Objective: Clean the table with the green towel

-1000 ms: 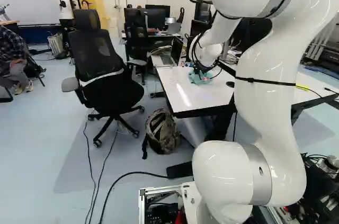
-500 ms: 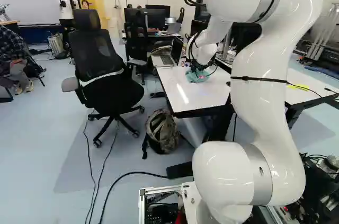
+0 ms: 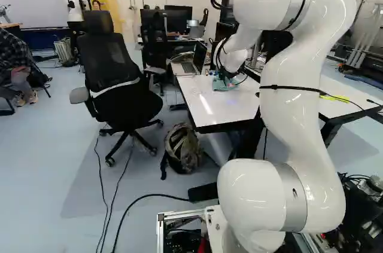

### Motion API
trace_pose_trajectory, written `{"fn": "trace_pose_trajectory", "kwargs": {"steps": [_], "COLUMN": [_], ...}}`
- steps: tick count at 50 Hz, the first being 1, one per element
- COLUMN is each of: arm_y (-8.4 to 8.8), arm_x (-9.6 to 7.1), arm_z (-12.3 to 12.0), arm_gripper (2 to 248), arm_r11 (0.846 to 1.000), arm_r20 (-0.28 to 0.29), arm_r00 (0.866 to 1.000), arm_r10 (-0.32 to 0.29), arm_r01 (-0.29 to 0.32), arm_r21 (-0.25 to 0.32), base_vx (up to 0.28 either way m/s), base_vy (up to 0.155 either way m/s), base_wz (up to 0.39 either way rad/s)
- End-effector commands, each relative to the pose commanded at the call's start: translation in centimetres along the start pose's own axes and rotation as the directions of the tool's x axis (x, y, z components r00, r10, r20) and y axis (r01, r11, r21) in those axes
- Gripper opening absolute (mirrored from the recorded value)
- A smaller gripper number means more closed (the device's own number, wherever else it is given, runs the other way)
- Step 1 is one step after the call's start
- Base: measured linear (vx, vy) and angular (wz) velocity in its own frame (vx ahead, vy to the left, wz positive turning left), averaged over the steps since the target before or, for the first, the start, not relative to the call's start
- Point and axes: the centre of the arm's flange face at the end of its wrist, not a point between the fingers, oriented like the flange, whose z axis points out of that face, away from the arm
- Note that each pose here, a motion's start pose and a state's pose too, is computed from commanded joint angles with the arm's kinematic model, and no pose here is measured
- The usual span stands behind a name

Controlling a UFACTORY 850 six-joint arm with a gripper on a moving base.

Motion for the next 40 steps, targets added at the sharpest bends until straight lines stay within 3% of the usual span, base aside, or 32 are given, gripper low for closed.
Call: {"fn": "trace_pose_trajectory", "kwargs": {"steps": [13,40], "arm_y": [1.8,1.7], "arm_x": [-0.6,-3.7], "arm_z": [-0.7,-4.8], "arm_gripper": [51,51], "arm_r11": [1.000,1.000], "arm_r20": [0.006,0.041], "arm_r00": [1.000,0.999], "arm_r10": [0.020,0.020], "arm_r01": [-0.020,-0.019], "arm_r21": [-0.021,-0.021], "base_vx": [0.000,0.000], "base_vy": [0.000,0.000], "base_wz": [0.000,0.000]}}
